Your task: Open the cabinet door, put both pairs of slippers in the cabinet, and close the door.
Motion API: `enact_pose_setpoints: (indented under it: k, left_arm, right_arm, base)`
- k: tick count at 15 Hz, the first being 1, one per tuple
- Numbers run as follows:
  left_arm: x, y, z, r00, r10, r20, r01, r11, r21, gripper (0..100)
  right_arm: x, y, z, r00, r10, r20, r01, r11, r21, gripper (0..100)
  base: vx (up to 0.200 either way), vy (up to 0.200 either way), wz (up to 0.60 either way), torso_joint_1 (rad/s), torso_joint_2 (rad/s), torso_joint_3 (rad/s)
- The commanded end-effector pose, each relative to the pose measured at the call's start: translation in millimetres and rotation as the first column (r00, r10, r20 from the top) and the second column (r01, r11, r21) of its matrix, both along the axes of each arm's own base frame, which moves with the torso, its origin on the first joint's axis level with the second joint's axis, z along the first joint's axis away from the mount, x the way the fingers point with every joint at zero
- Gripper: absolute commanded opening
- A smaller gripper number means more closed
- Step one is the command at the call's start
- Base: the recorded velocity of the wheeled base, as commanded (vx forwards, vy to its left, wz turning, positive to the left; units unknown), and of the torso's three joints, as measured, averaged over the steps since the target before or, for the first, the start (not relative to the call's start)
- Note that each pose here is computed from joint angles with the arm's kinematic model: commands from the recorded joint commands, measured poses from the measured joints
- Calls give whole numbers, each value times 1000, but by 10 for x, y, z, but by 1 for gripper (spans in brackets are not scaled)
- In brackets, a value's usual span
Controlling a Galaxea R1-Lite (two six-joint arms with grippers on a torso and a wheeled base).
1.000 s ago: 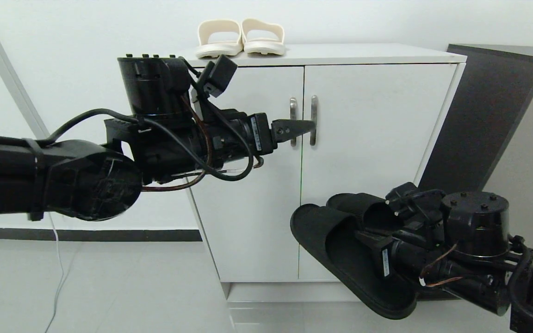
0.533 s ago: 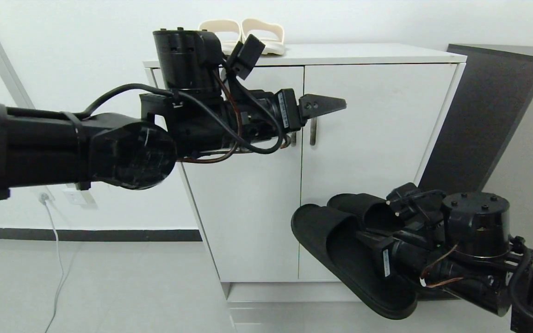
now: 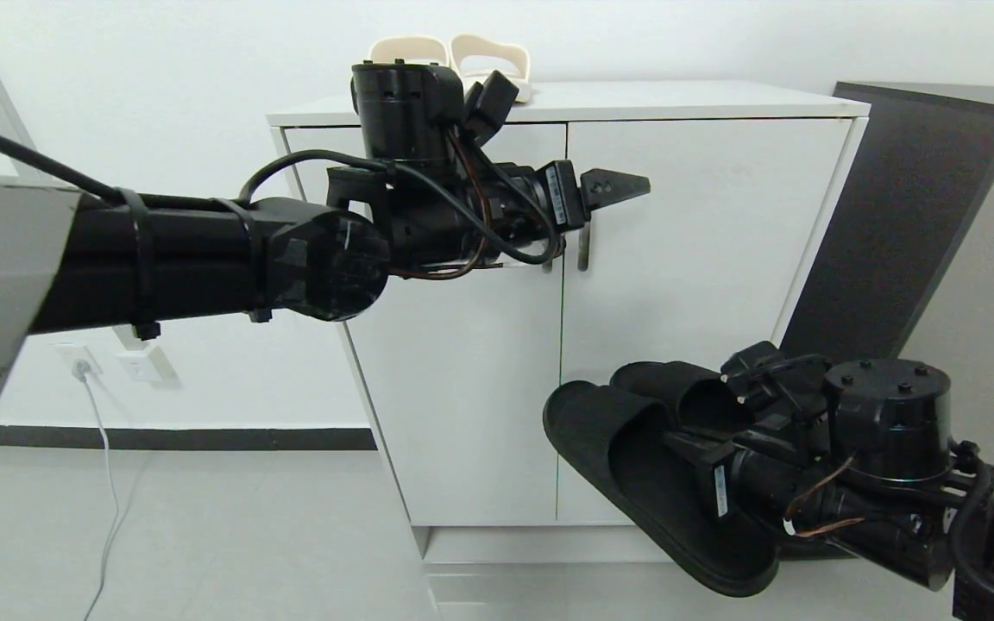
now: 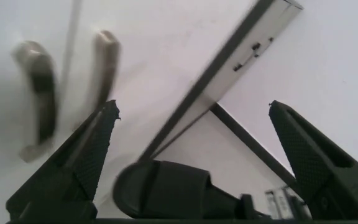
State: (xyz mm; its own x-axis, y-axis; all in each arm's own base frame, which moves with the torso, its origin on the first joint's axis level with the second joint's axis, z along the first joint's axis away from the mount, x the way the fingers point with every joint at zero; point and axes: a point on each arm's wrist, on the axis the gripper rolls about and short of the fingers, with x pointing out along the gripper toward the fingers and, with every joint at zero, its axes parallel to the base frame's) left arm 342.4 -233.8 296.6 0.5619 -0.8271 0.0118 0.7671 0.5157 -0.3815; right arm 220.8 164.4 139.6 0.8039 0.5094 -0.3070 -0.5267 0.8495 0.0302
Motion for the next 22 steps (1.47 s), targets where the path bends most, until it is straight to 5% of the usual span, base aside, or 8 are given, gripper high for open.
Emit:
enact_pose_setpoints:
  k: [1, 6, 15, 16, 22]
  left_arm:
    - [92, -26, -52, 1000, 23, 5, -23, 1000, 9, 100]
    - [197, -79, 11, 996, 79, 33, -81, 996, 33, 100]
    - [223, -309, -85, 999, 41, -7, -40, 997, 62, 100]
    - [223, -326, -73, 999, 38, -5, -38, 998, 55, 0]
    - [105, -250, 58, 999, 39, -26, -38, 999, 21, 0]
  right_arm:
    - [0, 3, -5, 1000, 0, -1, 0, 1000, -1, 0]
    - [0, 3, -5, 1000, 0, -1, 0, 1000, -1, 0]
    - [-1, -3, 4, 1000, -1, 1, 1, 1000, 1, 0]
    - [2, -6, 4, 1000, -3, 1, 3, 1000, 1, 0]
    - [-63, -35, -9, 999, 49, -1, -49, 999, 15, 0]
  base:
    - [0, 0, 0, 0, 0, 0]
    - [0, 0, 0, 0, 0, 0]
    - [0, 0, 0, 0, 0, 0]
    - [0, 0, 0, 0, 0, 0]
    - [0, 0, 0, 0, 0, 0]
